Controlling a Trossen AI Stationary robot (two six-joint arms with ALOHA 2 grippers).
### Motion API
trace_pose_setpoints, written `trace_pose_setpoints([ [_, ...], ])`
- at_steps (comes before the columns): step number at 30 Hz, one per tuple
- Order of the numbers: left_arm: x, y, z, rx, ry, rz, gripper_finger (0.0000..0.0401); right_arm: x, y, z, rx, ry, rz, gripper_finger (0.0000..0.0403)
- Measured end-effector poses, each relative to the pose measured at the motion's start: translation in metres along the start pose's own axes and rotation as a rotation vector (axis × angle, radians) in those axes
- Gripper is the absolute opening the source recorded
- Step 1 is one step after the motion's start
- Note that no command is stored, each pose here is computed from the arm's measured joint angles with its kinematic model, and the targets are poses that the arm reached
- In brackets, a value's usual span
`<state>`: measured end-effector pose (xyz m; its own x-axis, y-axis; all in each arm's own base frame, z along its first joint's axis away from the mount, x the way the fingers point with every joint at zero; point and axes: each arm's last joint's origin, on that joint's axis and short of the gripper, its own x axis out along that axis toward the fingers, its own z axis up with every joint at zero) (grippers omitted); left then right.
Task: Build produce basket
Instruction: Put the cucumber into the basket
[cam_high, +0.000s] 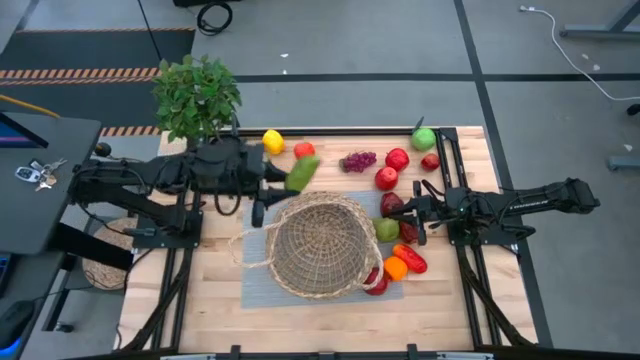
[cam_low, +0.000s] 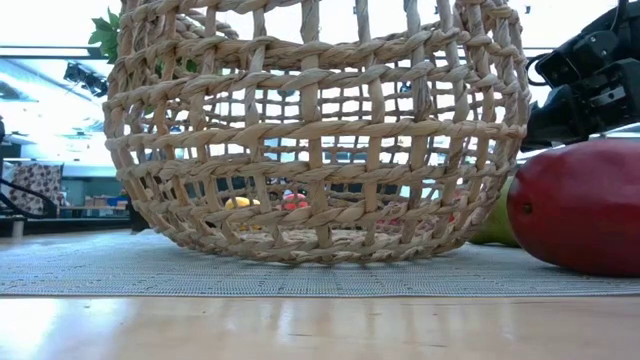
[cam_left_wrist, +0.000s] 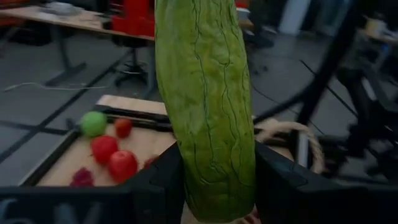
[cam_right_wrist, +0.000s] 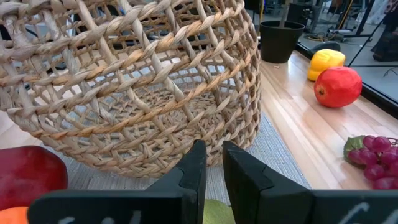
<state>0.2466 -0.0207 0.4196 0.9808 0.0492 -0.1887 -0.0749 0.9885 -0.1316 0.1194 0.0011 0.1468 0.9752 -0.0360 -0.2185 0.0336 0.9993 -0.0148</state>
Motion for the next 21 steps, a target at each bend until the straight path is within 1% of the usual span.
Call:
trace_pose_setpoints([
  [3,0.009,-0.009,-0.003,0.051,0.111,-0.015,0.0150,0.000,0.000,0.001,0.001,-0.008,0.001,0.0061],
  [8,0.025,-0.021,-0.009,0.099,0.221,-0.031,0.0150,0.000,0.000,0.001,0.001,-0.013,0.001,0.0061],
  [11,0.036,-0.028,-0.018,0.139,0.299,-0.043,0.0151,0.000,0.000,0.001,0.001,-0.015,0.001,0.0061],
  [18,0.052,-0.043,-0.030,0.183,0.420,-0.067,0.0151,0.000,0.000,0.004,0.002,-0.037,0.001,0.0061],
  [21,0.054,-0.047,-0.032,0.195,0.426,-0.079,0.0151,0.000,0.000,0.003,0.002,-0.036,0.001,0.0061],
])
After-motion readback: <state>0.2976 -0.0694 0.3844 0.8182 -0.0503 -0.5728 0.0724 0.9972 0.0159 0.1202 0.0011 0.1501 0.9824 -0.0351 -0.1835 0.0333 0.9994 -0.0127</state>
